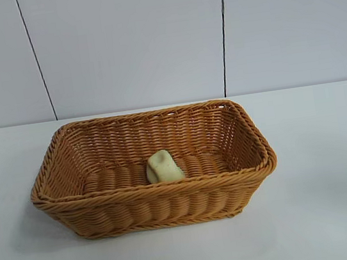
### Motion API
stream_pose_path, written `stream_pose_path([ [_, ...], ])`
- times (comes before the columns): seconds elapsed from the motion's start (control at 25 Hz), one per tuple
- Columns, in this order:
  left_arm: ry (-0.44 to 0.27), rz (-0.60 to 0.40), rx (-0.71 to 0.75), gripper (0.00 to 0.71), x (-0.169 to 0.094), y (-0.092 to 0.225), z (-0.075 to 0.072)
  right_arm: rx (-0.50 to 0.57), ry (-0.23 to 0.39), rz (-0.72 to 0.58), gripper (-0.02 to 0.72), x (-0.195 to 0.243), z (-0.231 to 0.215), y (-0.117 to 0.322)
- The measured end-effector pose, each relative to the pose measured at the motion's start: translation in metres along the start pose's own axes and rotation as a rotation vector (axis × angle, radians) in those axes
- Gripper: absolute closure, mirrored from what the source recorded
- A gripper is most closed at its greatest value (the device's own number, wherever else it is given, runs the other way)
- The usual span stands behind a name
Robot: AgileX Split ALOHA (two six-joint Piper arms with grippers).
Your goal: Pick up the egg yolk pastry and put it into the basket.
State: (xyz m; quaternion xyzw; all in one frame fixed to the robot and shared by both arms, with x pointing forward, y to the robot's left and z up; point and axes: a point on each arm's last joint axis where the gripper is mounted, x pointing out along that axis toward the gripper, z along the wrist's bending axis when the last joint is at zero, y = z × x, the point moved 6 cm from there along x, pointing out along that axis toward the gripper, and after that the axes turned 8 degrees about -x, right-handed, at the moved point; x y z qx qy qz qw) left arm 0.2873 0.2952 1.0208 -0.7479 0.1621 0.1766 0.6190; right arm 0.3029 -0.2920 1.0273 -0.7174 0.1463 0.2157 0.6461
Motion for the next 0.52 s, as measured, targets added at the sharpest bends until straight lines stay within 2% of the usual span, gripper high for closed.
stream_pose_path([
  [0.16, 0.000, 0.000, 0.000, 0.014, 0.000, 0.000, 0.000, -0.002, 0.008, -0.099, 0.073, -0.014, 0.000, 0.002],
  [0.52, 0.000, 0.000, 0.000, 0.014, 0.000, 0.000, 0.000, -0.002, 0.009, -0.107, 0.073, -0.015, 0.001, 0.002],
])
